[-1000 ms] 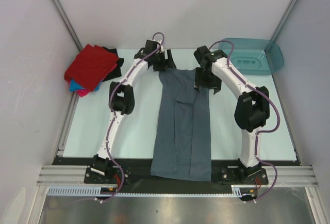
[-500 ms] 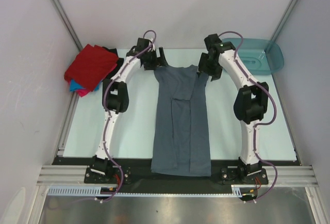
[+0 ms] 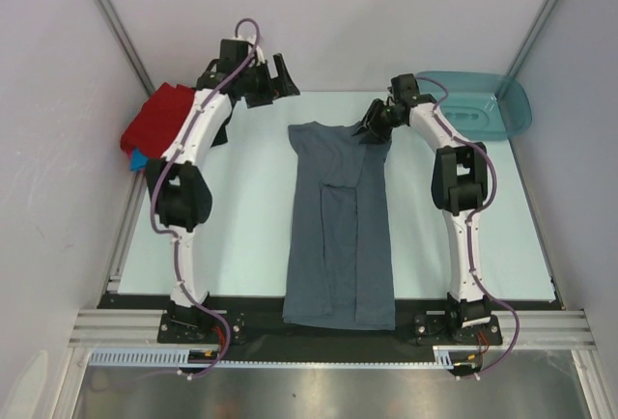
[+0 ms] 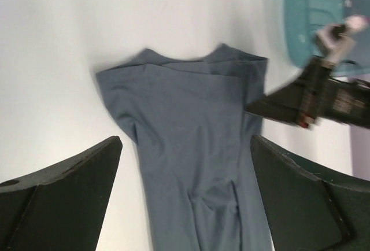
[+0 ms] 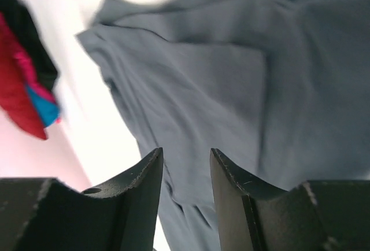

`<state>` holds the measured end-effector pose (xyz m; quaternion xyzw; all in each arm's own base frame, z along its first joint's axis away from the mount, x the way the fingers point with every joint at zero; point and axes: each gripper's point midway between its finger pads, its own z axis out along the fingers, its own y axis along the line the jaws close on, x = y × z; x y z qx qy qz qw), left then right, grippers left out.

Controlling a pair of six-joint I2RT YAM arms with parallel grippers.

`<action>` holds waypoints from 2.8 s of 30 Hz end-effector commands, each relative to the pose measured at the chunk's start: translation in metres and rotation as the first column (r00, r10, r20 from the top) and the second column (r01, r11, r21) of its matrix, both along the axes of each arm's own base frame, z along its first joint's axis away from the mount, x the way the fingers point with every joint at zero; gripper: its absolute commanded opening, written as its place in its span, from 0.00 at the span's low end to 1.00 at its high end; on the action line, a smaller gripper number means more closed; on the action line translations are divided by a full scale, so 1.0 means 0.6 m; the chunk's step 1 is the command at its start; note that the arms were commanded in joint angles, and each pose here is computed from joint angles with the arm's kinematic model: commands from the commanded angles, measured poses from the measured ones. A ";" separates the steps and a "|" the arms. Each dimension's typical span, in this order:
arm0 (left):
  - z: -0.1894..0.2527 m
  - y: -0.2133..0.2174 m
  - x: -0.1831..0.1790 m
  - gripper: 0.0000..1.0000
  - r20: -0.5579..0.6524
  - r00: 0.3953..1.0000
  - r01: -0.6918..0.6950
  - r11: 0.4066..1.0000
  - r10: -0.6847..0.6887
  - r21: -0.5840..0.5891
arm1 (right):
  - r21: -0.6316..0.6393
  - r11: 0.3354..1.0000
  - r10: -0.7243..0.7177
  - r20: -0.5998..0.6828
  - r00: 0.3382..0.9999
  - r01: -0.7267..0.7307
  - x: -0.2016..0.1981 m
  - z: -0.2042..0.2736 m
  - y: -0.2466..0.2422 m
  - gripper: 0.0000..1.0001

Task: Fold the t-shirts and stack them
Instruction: Fold the tshirt

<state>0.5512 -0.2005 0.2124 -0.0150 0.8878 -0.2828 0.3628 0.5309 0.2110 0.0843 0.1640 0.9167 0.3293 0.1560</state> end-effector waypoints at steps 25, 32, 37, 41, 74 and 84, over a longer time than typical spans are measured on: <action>0.088 0.014 -0.137 1.00 -0.008 1.000 0.009 0.999 -0.009 -0.038 | -0.028 1.000 0.010 0.067 0.998 -0.008 0.029 -0.002 -0.042 0.48; 0.088 0.016 -0.145 1.00 -0.015 1.000 0.006 0.999 -0.007 -0.040 | -0.045 0.999 0.007 0.068 0.998 -0.003 0.034 -0.005 -0.052 0.49; 0.090 0.013 -0.147 1.00 -0.019 1.000 0.012 0.999 -0.013 -0.043 | -0.033 0.999 0.014 0.051 0.999 -0.013 0.037 -0.023 -0.051 0.48; 0.085 0.014 -0.149 1.00 -0.025 1.000 0.015 0.999 -0.016 -0.035 | -0.008 1.000 0.019 0.046 0.999 -0.019 0.039 -0.030 -0.044 0.47; 0.067 -0.001 -0.150 1.00 -0.055 0.998 0.026 0.999 -0.029 -0.048 | 0.029 0.990 0.133 0.159 0.978 -0.139 0.020 0.025 -0.029 0.00; 0.066 -0.007 -0.155 1.00 -0.051 0.998 0.027 0.998 -0.030 -0.055 | 0.048 0.970 0.219 0.268 0.938 -0.240 0.007 0.074 -0.016 0.00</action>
